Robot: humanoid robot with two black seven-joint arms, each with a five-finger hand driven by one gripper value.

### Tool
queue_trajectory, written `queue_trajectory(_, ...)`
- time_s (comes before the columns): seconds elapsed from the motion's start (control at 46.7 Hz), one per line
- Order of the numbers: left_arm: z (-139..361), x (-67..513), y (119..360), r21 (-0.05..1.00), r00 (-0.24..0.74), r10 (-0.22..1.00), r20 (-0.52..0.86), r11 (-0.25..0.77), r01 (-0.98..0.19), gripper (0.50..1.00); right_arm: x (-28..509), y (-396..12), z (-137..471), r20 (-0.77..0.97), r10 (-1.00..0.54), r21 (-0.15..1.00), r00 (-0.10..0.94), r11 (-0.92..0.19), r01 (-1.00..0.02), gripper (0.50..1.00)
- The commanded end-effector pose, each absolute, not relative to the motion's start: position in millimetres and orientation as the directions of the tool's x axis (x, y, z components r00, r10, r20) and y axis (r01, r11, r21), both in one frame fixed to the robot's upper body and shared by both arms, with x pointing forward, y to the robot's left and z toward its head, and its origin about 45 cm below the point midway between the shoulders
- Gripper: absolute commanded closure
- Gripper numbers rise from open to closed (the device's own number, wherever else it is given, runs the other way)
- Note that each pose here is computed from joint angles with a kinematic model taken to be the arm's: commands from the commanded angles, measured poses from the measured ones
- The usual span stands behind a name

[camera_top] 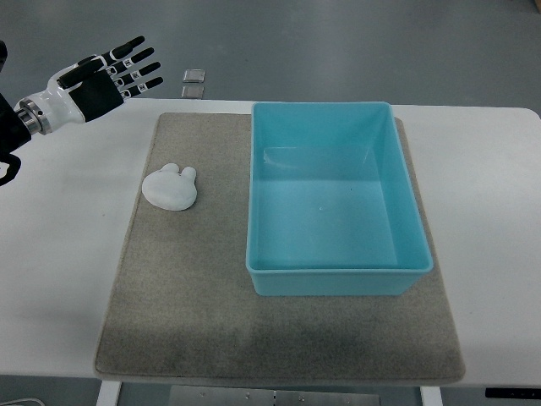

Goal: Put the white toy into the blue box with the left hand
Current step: 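Move the open left hand toward the white rabbit toy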

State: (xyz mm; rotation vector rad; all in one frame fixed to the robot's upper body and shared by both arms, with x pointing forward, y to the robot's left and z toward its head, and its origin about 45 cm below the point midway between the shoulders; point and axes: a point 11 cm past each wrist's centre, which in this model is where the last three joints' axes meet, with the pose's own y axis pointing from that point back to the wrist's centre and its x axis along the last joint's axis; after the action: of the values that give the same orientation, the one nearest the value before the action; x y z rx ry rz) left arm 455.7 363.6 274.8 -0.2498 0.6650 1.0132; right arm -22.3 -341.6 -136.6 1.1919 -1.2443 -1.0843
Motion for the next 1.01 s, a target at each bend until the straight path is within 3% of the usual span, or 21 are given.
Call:
queue_trajectory(0.0,274,456,363,0.104,0.356,0.699,-0.621,0.523,-0.846,0.5,-22,-342,-137,0.095,-0.994,0.995,0.048,0.093,-0.042,0.564)
queue_trajectory(0.793,272,456,365,0.115,0.348,0.708,-0.614,0.516,-0.849,0.5,-22,-342,-137,0.095,-0.994,0.995,0.048,0.093,-0.042,0.564)
queue_trajectory(0.986,270,459,380,0.139,0.337,0.79,-0.512,0.463,-0.875,0.5,-22,-342,-137,0.095,-0.994,0.995,0.048,0.093,-0.042,0.564)
